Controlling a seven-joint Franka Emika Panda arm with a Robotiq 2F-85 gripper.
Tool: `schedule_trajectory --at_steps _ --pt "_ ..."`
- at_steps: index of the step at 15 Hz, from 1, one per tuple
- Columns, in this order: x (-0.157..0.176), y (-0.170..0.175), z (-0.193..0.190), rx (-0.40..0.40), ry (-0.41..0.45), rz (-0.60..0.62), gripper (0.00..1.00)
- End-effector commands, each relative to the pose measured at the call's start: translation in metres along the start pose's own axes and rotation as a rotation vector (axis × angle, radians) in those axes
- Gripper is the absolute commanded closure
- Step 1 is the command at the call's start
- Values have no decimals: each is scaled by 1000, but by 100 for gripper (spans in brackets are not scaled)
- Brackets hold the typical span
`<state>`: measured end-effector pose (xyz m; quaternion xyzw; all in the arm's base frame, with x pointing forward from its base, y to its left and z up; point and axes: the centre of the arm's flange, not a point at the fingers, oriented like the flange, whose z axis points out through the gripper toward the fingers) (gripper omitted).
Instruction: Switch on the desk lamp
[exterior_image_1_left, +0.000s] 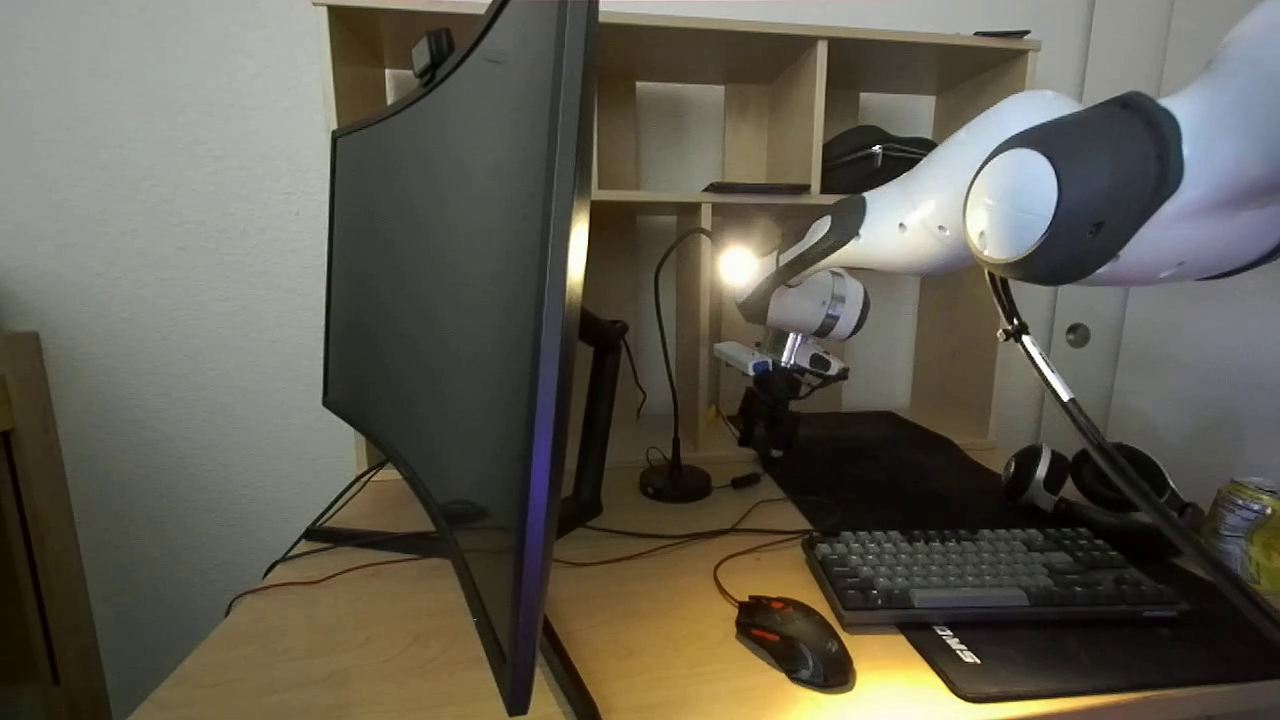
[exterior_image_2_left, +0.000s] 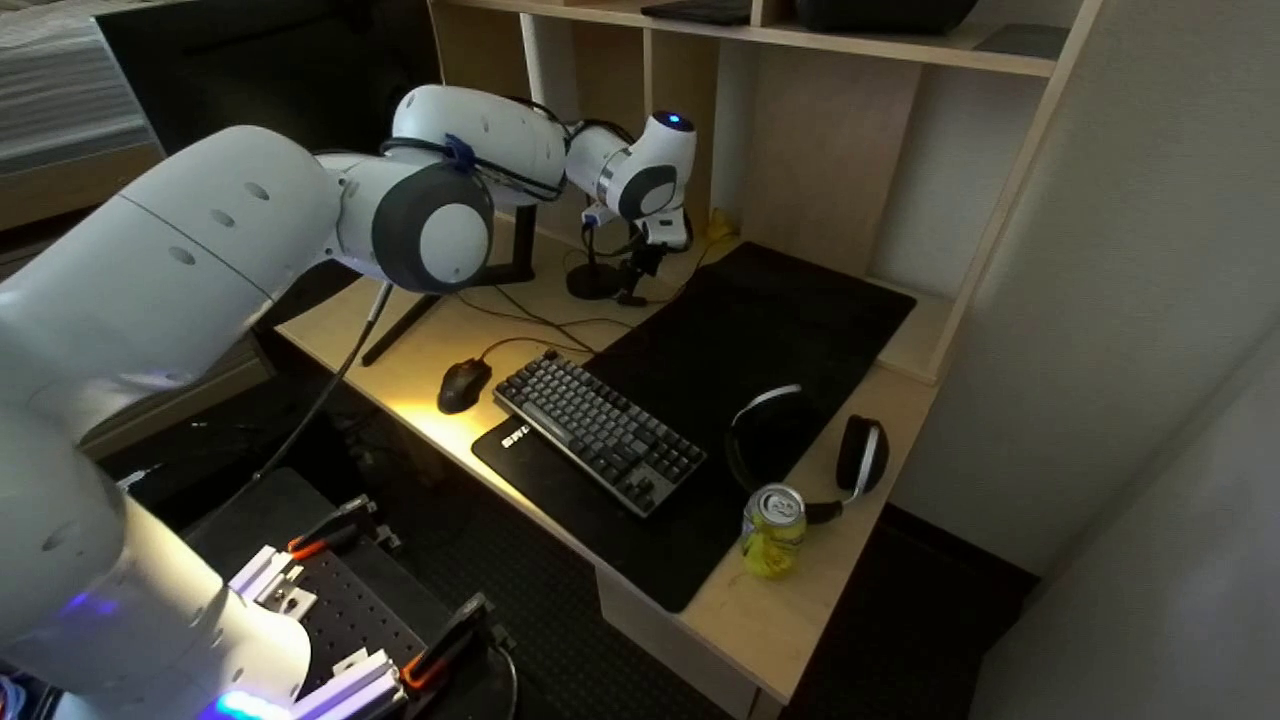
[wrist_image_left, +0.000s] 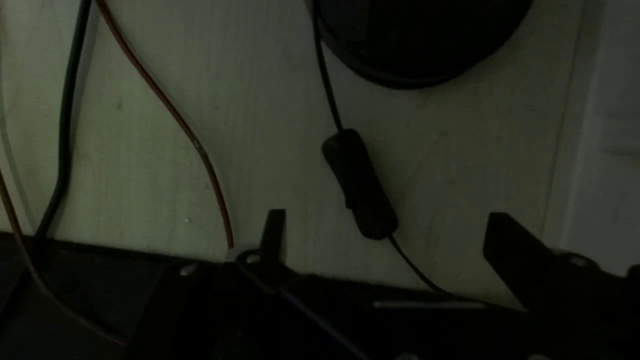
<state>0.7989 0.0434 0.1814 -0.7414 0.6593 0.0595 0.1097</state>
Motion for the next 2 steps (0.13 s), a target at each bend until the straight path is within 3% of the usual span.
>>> schedule_trajectory --at_steps 1,2 --pt "2 -1 -8 11 -17 10 0" --pt "4 -2 -14 18 -26 16 0"
